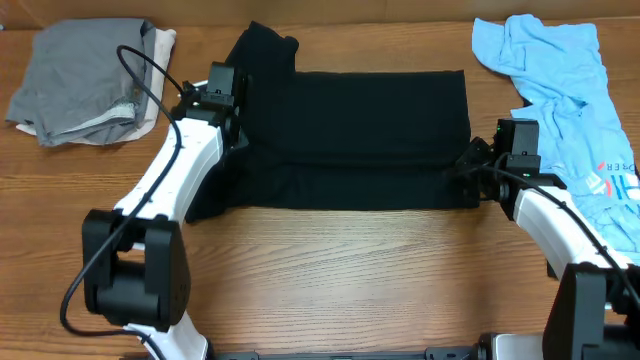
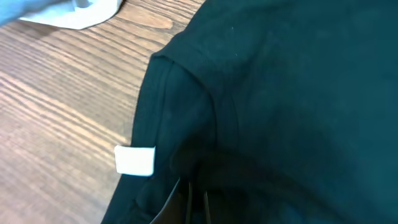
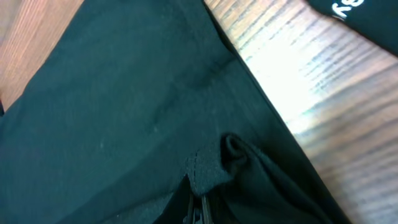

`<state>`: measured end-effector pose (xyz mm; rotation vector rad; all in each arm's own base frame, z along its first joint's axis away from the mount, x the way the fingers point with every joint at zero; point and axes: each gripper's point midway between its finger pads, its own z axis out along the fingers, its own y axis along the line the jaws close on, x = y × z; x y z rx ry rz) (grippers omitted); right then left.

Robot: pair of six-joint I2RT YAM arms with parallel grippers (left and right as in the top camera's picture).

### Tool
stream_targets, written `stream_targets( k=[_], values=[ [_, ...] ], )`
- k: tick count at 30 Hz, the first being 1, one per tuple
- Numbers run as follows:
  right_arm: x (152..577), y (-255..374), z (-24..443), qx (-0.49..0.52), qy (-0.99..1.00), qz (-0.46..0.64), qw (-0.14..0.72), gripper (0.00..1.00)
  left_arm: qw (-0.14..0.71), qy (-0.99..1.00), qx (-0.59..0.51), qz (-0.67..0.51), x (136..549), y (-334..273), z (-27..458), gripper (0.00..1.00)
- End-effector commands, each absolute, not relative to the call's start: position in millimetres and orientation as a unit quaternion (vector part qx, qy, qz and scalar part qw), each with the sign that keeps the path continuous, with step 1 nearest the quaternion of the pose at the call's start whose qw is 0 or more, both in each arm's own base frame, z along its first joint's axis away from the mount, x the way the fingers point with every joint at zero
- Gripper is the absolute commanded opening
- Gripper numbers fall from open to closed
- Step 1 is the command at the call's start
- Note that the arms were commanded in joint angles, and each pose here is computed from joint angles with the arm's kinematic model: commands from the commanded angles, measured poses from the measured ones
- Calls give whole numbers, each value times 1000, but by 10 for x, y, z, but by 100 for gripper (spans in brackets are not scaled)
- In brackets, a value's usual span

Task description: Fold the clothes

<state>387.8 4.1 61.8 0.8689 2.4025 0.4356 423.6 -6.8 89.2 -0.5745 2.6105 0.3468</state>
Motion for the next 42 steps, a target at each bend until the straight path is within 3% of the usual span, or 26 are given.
stream_targets(
  k=[1,10,11,12,13,15,17,20,31,35,42],
  values=[
    [3997,12,639,316,891,163,284,4,217,942,-210,145,4286,64,741,4],
    [4227,151,508,293,888,177,307,4,248,933,-223,132,4470,98,743,7],
    [4239,150,494,293,888,177,308,4,250,933,-224,131,4482,96,748,11],
    [4246,150,483,293,888,177,308,6,253,932,-224,129,4495,91,753,22],
    [4249,150,477,292,888,177,308,19,254,932,-224,128,4503,89,755,44],
    [4254,150,484,291,888,177,309,64,257,931,-224,128,4513,88,761,82],
    [4276,149,520,290,887,178,312,86,256,935,-210,128,4523,78,774,99],
    [4314,135,680,278,889,176,320,100,251,949,-158,110,4583,-26,872,100],
    [4075,349,1834,241,902,187,305,100,220,973,-66,4,4543,-485,1989,100],
    [3954,477,1876,222,910,191,293,100,187,981,-45,-6,4349,-582,2083,100],
    [3734,626,1585,206,937,165,229,100,93,994,-52,10,3931,-549,1805,100]
  ],
)
